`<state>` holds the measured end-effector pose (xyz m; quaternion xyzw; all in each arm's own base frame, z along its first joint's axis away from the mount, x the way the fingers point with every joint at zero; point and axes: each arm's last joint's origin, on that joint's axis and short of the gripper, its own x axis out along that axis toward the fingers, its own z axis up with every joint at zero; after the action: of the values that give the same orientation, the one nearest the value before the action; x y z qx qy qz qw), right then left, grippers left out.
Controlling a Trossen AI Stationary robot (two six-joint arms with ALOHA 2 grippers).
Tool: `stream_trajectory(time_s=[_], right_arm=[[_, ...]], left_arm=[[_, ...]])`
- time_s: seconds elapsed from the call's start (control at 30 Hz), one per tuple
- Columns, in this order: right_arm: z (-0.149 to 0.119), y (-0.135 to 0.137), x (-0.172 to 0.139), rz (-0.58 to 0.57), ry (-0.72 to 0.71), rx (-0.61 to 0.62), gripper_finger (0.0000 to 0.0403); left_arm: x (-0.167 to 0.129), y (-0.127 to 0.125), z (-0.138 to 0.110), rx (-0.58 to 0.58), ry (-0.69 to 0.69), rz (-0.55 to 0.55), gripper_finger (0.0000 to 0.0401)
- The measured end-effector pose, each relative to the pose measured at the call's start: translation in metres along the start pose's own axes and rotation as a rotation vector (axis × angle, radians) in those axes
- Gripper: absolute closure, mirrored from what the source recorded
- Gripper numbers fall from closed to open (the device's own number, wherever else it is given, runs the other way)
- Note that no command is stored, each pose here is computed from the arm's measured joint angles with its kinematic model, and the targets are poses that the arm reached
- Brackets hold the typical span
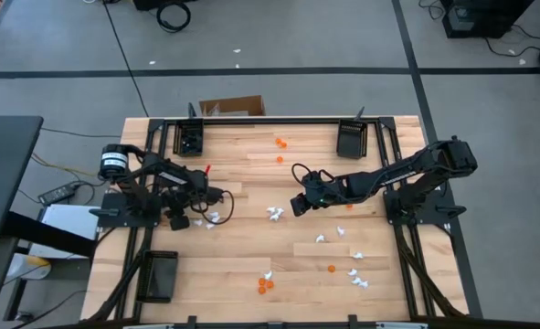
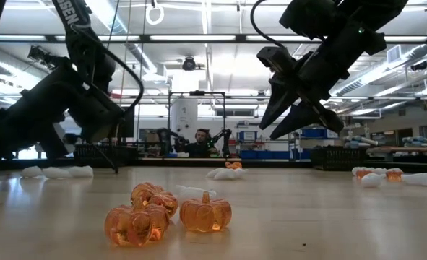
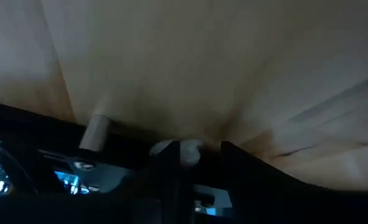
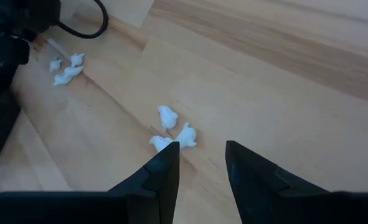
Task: Sort Halloween decoration
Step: Put the white ghost toy into the bottom black basket
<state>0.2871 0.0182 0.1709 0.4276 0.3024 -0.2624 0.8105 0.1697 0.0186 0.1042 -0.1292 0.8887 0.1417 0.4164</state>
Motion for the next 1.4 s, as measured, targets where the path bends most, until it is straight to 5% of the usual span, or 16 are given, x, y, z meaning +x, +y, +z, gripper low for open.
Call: stream_trajectory(time_s=[0.47,0.77,1.13,1.4], right_arm=[[0.0,0.0,0.0,-0.002,-0.004,-0.037,0.0265],[-0.003,0.001,-0.001,0.005,0.005,-0.043,0.0265],[-0.002,0.001,-0.001,0.007,0.009,-0.043,0.0265],[-0.006,0.002,-0.001,0.014,0.038,-0.035,0.0265]], left_arm=[[0.003,-0.001,0.0,0.001,-0.003,-0.024,0.0286],[-0.007,-0.016,0.001,-0.023,0.092,-0.438,0.0327],[-0.06,-0.021,0.018,0.003,-0.169,-0.358,0.0355],[-0.075,-0.034,0.009,0.141,-0.425,-0.382,0.0337]])
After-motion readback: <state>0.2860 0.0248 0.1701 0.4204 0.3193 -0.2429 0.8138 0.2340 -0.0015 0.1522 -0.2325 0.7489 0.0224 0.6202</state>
